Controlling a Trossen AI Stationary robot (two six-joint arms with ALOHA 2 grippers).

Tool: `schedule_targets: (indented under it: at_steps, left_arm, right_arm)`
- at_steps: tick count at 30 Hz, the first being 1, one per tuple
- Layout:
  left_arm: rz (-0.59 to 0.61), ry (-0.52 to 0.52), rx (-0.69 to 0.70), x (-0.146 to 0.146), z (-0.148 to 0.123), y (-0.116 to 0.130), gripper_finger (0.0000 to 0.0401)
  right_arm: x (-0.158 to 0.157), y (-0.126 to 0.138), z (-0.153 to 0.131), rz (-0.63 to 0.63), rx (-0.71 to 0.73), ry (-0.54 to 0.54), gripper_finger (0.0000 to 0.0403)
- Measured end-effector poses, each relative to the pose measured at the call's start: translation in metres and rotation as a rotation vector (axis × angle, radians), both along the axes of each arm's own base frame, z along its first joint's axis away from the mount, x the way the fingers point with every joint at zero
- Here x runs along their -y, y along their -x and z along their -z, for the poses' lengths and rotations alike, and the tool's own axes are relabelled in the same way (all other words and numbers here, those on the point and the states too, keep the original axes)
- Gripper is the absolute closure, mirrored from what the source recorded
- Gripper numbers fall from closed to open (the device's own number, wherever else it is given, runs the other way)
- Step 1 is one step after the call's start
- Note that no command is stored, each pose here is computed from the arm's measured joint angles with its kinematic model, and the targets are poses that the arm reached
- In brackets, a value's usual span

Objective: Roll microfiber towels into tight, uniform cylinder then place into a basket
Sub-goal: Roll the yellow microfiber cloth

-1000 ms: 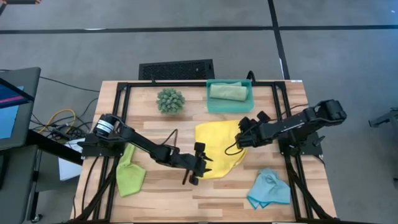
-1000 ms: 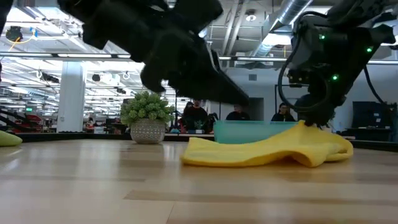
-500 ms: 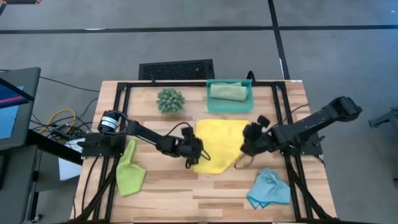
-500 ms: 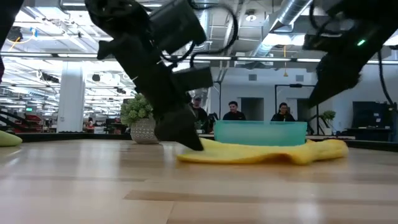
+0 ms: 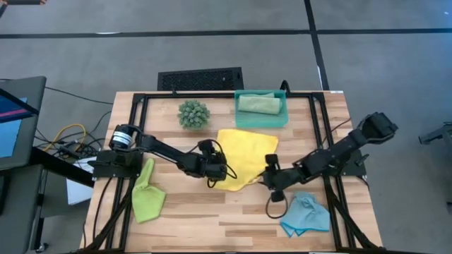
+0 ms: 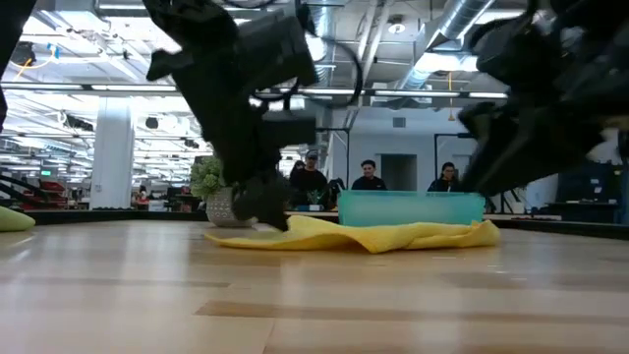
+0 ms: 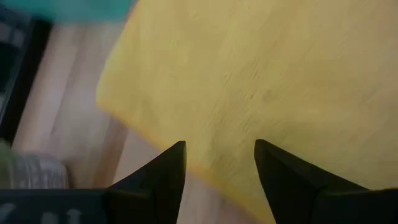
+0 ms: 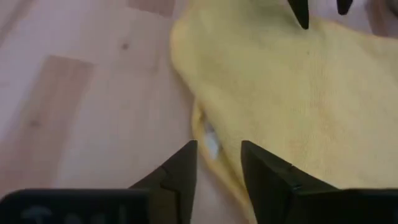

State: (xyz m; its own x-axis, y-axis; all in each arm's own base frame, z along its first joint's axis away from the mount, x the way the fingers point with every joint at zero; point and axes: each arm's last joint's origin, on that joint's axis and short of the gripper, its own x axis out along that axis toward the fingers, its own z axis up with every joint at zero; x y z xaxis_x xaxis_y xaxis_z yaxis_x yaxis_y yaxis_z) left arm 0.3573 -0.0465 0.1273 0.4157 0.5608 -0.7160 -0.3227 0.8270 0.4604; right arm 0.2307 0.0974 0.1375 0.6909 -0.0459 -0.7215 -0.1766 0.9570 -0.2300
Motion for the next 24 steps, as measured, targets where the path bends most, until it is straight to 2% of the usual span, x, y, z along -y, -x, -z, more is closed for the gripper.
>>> schedule_targets:
  at_steps: [6,12,21,24]
  left_arm:
    - [0.027,0.001,0.061,0.004,-0.005,-0.005,0.0217]
    - [-0.003,0.005,0.04,-0.008,0.001,-0.007,0.0217]
    - [-0.082,-0.026,-0.058,-0.024,0.019,-0.003,0.0217]
    - [-0.108,-0.064,-0.086,-0.026,0.019,0.001,0.0217]
  right_arm:
    - [0.003,-0.012,0.022,-0.003,-0.126,0.081,0.0307]
    - [-0.001,-0.018,0.022,-0.002,-0.189,0.099,0.0327]
    - [-0.004,-0.007,0.021,0.055,-0.305,0.022,0.0332]
    - [-0.006,0.002,0.015,0.08,-0.359,-0.052,0.0332]
